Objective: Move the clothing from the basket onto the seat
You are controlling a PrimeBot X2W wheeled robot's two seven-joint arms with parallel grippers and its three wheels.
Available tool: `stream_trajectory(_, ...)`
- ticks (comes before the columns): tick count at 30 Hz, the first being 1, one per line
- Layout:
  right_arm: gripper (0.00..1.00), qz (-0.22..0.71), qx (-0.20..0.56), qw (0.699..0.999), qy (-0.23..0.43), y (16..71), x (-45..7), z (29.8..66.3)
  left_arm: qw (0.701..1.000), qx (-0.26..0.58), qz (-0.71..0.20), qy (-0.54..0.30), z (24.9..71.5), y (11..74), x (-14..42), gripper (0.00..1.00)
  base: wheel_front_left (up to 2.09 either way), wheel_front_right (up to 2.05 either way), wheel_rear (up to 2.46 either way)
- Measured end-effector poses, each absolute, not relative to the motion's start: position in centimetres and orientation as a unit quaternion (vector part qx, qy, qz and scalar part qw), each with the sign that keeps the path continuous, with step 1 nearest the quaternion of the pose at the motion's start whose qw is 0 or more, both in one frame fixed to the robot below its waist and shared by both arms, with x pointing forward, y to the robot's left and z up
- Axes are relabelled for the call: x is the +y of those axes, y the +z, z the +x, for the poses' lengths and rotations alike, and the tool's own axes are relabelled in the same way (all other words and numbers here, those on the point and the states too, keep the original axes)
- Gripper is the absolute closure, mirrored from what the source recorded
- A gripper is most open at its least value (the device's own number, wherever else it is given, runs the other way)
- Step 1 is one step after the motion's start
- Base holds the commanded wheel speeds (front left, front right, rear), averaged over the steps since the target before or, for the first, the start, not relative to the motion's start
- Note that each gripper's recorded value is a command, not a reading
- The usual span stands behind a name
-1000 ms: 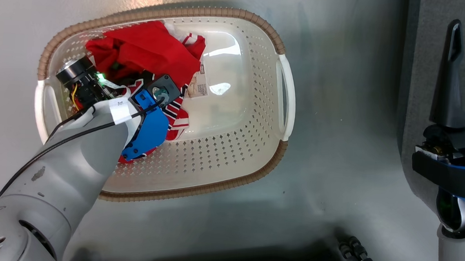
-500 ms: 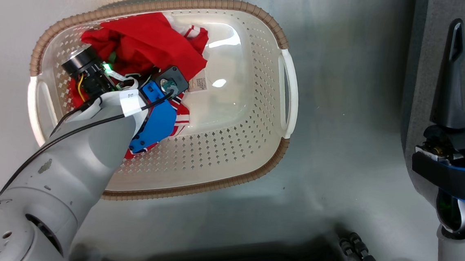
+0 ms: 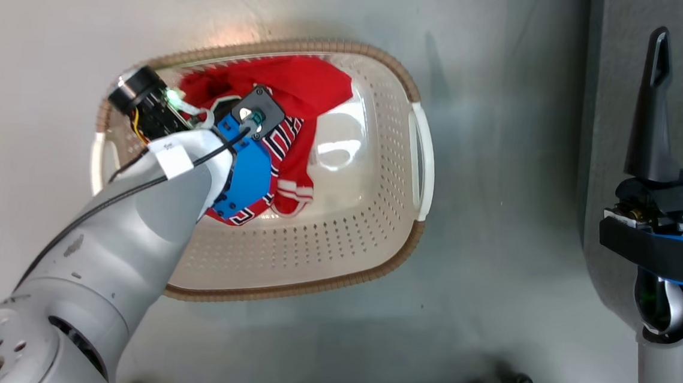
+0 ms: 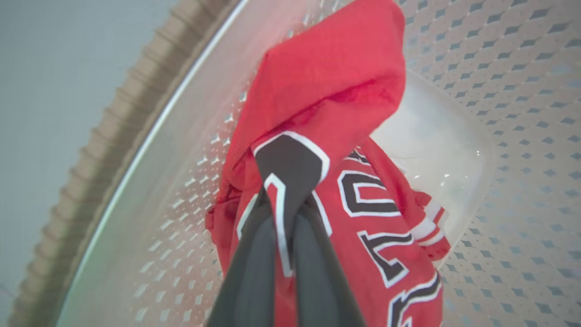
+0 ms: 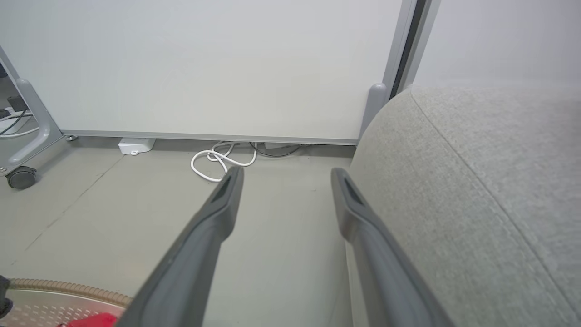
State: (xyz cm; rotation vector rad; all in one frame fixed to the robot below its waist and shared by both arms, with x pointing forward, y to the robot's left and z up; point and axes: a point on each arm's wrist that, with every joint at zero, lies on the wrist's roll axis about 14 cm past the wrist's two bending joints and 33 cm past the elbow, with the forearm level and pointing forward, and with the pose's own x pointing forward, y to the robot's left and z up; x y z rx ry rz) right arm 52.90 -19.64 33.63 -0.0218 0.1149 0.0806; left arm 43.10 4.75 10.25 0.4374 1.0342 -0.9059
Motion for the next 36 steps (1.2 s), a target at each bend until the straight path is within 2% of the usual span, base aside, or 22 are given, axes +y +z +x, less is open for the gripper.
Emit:
stream_trajectory(9,0.00,0.000,0.018,0.999,0.043,38.3,-19.1,53.0,0.808,0.422,0.153,-0.382,44.7,16.1,4.3,1.00,0.00,0.00,0.00)
stream_trajectory(19,0.00,0.011,-0.021,0.999,0.049,43.8,-18.3,51.5,0.867,0.356,0.118,-0.329,46.2,23.6,5.0,1.00,0.00,0.00,0.00)
stream_trajectory(26,0.00,0.018,-0.054,0.997,0.049,48.0,-17.9,49.7,0.923,0.253,0.069,-0.281,48.5,31.3,5.3,1.00,0.00,0.00,0.00)
stream_trajectory(36,0.00,0.023,-0.080,0.995,0.045,51.7,-17.9,46.1,0.958,0.111,0.035,-0.261,47.9,41.7,5.3,1.00,0.00,0.00,0.00)
